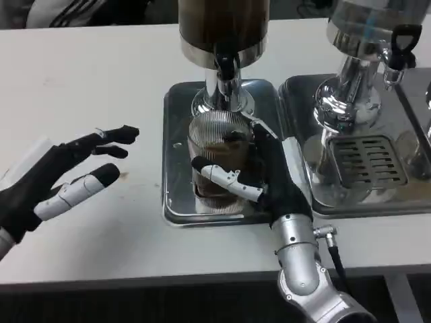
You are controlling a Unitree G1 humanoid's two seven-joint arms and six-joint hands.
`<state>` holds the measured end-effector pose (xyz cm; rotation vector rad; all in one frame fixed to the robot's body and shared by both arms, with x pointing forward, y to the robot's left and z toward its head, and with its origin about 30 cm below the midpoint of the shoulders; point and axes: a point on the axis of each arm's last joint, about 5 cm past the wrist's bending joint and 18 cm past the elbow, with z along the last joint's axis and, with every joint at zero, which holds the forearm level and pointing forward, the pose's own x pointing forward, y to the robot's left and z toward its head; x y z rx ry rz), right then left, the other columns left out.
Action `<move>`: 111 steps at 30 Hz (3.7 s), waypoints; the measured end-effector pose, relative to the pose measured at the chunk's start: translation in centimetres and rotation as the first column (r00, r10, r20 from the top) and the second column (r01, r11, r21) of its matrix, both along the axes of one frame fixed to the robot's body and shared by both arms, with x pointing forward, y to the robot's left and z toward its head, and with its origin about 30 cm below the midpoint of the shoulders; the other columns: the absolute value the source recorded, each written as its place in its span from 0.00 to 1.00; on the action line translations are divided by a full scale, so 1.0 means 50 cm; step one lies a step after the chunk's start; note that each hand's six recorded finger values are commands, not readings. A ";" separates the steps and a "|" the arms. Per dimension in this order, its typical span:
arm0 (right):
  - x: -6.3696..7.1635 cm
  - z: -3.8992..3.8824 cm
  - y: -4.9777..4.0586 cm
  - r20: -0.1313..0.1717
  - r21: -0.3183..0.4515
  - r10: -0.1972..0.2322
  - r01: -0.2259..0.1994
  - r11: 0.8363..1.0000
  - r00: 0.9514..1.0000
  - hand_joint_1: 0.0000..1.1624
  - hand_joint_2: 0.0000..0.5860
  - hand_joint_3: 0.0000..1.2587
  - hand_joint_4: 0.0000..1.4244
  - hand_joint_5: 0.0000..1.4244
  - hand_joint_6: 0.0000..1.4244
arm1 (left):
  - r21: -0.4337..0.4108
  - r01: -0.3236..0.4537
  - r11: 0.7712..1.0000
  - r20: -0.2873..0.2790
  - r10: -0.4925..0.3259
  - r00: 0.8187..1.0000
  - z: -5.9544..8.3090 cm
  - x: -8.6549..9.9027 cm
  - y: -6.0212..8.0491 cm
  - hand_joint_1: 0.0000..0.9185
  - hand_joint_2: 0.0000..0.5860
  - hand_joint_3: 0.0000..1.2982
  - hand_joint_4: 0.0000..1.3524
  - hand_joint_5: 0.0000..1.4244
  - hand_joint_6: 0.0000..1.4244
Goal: Grasp the cup under the faucet to collect the drink, then remove the cup.
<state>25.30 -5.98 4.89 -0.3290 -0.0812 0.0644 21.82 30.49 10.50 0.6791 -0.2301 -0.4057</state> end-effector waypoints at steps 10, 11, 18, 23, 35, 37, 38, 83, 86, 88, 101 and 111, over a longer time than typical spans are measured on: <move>-0.010 -0.008 0.002 0.029 0.002 -0.078 0.078 0.997 0.997 0.69 0.34 0.33 0.46 0.56 0.80 | 0.002 0.001 1.000 -0.006 -0.001 1.000 -0.003 -0.005 0.001 0.00 0.16 0.21 0.17 0.21 0.12; -0.010 -0.009 0.002 0.031 0.000 -0.080 0.080 0.997 0.996 0.69 0.34 0.33 0.46 0.56 0.80 | 0.003 0.001 1.000 -0.005 -0.001 1.000 -0.002 -0.005 0.000 0.00 0.16 0.21 0.17 0.21 0.12; -0.018 -0.014 0.004 0.050 0.001 -0.109 0.109 0.994 0.993 0.69 0.34 0.35 0.48 0.58 0.83 | 0.003 0.001 1.000 -0.007 -0.001 1.000 -0.002 -0.005 0.000 0.00 0.15 0.20 0.18 0.21 0.12; -0.024 -0.018 0.005 0.066 0.002 -0.118 0.118 0.993 0.991 0.68 0.35 0.38 0.50 0.60 0.85 | 0.003 0.001 1.000 -0.007 -0.001 1.000 -0.002 -0.005 0.000 0.00 0.16 0.20 0.18 0.21 0.12; -0.045 -0.028 0.011 0.107 0.018 -0.144 0.143 0.990 0.984 0.68 0.35 0.43 0.54 0.64 0.90 | 0.010 0.023 1.000 -0.025 -0.023 0.999 -0.007 -0.004 -0.007 0.00 0.15 0.20 0.18 0.22 0.12; -0.047 -0.029 0.011 0.109 0.019 -0.147 0.146 0.989 0.983 0.68 0.35 0.44 0.54 0.64 0.90 | 0.010 0.024 1.000 -0.028 -0.024 0.999 -0.008 -0.004 -0.007 0.00 0.16 0.19 0.18 0.22 0.12; -0.049 -0.030 0.011 0.112 0.020 -0.152 0.150 0.988 0.982 0.68 0.35 0.44 0.55 0.65 0.90 | 0.010 0.024 1.000 -0.030 -0.024 0.999 -0.008 -0.003 -0.007 0.00 0.16 0.19 0.18 0.22 0.12; -0.101 -0.023 -0.070 0.207 -0.016 -0.169 0.176 0.984 0.963 0.68 0.38 0.49 0.59 0.70 0.95 | 0.004 0.059 0.998 -0.052 -0.059 0.997 -0.017 0.009 -0.025 0.00 0.16 0.17 0.16 0.20 0.12; -0.109 -0.022 -0.080 0.202 -0.025 -0.169 0.178 0.984 0.965 0.69 0.37 0.49 0.60 0.71 0.95 | -0.001 0.066 0.998 -0.049 -0.066 0.997 -0.019 0.009 -0.030 0.00 0.15 0.17 0.14 0.19 0.12; -0.113 -0.020 -0.085 0.201 -0.030 -0.165 0.175 0.984 0.966 0.70 0.37 0.50 0.61 0.72 0.96 | -0.001 0.073 0.997 -0.044 -0.073 0.996 -0.019 0.010 -0.032 0.00 0.14 0.17 0.13 0.18 0.12; -0.136 0.007 -0.123 0.210 -0.036 -0.157 0.168 0.985 0.965 0.73 0.33 0.54 0.63 0.75 0.98 | 0.060 0.222 0.973 0.072 -0.226 0.971 0.002 -0.007 -0.055 0.00 0.10 0.12 0.02 0.06 0.07; -0.150 0.023 -0.147 0.199 -0.025 -0.163 0.171 0.985 0.966 0.74 0.32 0.56 0.64 0.77 1.00 | 0.101 0.272 0.957 0.129 -0.284 0.950 0.017 -0.031 -0.055 0.00 0.09 0.09 0.00 0.01 0.05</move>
